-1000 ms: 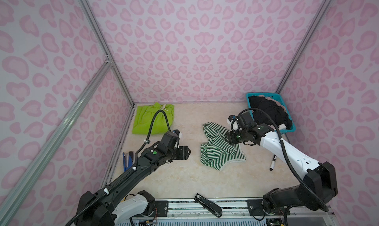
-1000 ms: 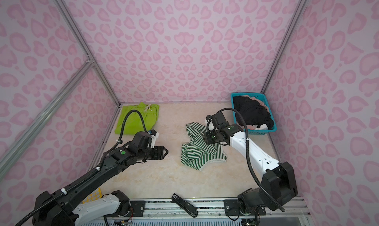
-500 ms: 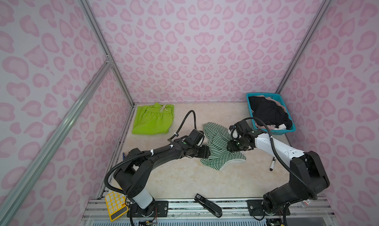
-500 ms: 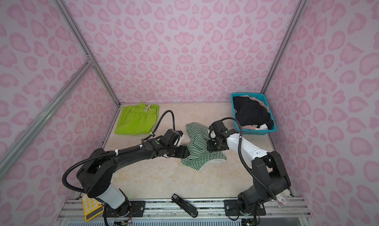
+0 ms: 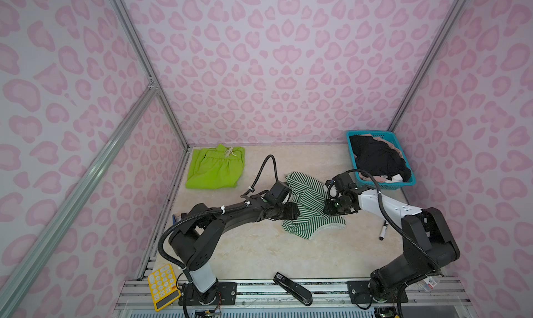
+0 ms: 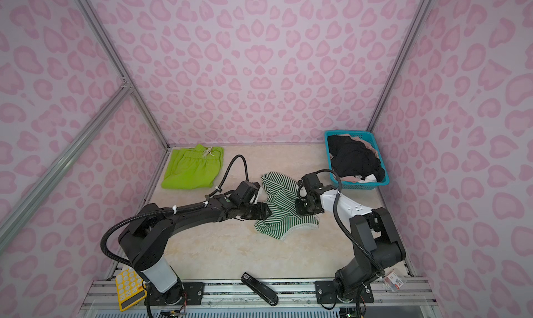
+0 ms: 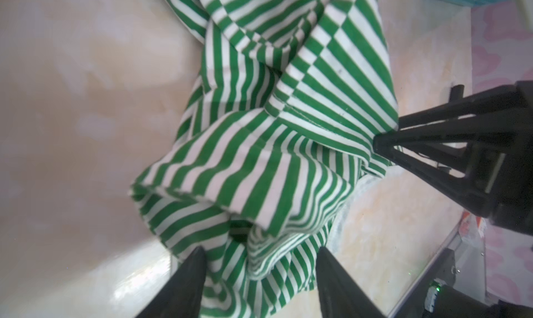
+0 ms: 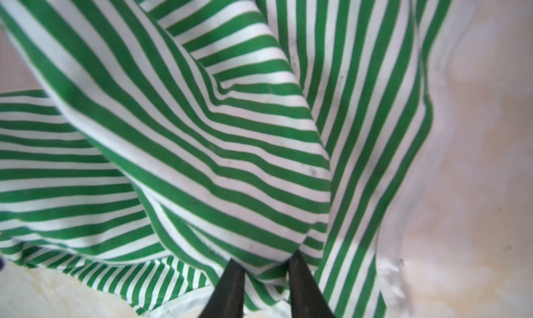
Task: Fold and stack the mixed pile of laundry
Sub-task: 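Lay the striped shirt on the table center while the left gripper approaches, then grasp the shirt edge with the left gripper beside the right gripper, then lift the shirt with both grippers and shake it out in the air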
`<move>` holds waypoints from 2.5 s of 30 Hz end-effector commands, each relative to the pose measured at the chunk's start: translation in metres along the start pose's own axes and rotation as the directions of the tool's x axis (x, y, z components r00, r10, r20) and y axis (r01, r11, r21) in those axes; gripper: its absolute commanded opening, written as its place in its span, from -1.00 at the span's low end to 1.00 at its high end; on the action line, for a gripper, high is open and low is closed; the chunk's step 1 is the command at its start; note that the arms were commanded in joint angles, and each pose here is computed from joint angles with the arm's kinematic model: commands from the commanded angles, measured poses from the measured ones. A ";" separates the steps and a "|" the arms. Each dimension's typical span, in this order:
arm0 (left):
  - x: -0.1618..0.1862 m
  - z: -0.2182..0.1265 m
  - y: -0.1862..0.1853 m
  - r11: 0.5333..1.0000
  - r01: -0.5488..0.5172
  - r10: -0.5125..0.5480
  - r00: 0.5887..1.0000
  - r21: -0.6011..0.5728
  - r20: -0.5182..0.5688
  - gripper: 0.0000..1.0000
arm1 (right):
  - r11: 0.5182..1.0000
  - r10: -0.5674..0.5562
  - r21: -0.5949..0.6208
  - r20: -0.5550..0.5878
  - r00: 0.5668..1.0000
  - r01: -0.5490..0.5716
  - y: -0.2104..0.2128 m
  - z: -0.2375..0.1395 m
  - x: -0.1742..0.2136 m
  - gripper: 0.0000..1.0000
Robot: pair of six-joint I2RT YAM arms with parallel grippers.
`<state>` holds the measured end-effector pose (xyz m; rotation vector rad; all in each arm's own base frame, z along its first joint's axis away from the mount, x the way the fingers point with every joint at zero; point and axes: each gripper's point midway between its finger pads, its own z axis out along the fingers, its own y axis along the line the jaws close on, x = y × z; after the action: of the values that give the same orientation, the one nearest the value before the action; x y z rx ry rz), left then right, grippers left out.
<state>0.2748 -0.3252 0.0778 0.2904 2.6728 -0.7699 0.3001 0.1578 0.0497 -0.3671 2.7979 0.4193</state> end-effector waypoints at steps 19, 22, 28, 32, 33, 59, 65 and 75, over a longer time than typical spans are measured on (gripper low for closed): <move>0.018 0.024 -0.003 1.000 -0.001 -0.001 0.997 -0.028 -0.078 0.03 | 0.997 0.073 -0.032 0.074 0.995 -0.070 -0.008 -0.015 -0.009 -0.94; 0.018 0.029 0.001 0.999 0.003 -0.006 0.997 -0.040 -0.079 0.04 | 0.996 0.088 -0.042 0.089 0.992 -0.084 -0.011 -0.019 -0.010 -0.97; 0.017 0.044 -0.003 1.000 0.008 -0.010 0.996 -0.017 -0.088 0.04 | 0.990 0.125 -0.073 0.114 0.986 -0.117 -0.016 -0.025 -0.013 -1.00; 0.013 0.050 -0.023 0.995 0.038 -0.029 0.995 0.087 -0.093 -0.25 | 0.986 0.149 -0.100 0.141 0.979 -0.135 -0.017 -0.031 -0.019 -1.00; 0.011 0.048 -0.027 0.994 0.043 -0.034 0.995 0.105 -0.089 -0.46 | 0.984 0.155 -0.105 0.147 0.977 -0.141 -0.018 -0.033 -0.020 -1.00; -0.140 -0.232 -0.066 0.982 0.023 -0.090 0.927 0.185 0.363 -0.95 | 0.998 0.022 -0.055 0.773 0.634 0.034 0.033 -0.328 -0.092 -1.00; -0.128 -0.230 -0.057 0.984 0.041 -0.103 0.927 0.176 0.360 -0.95 | 0.997 0.036 -0.072 0.748 0.663 0.027 0.029 -0.306 -0.095 -1.00; -0.106 -0.222 -0.029 0.990 0.097 -0.126 0.926 0.098 0.357 -0.95 | 0.991 0.065 -0.131 0.676 0.734 0.034 0.024 -0.236 -0.135 -1.00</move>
<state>0.3013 -0.2545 0.3179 0.0738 2.3184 -0.9647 0.3401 0.1278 0.3167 -0.1628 2.0806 0.6142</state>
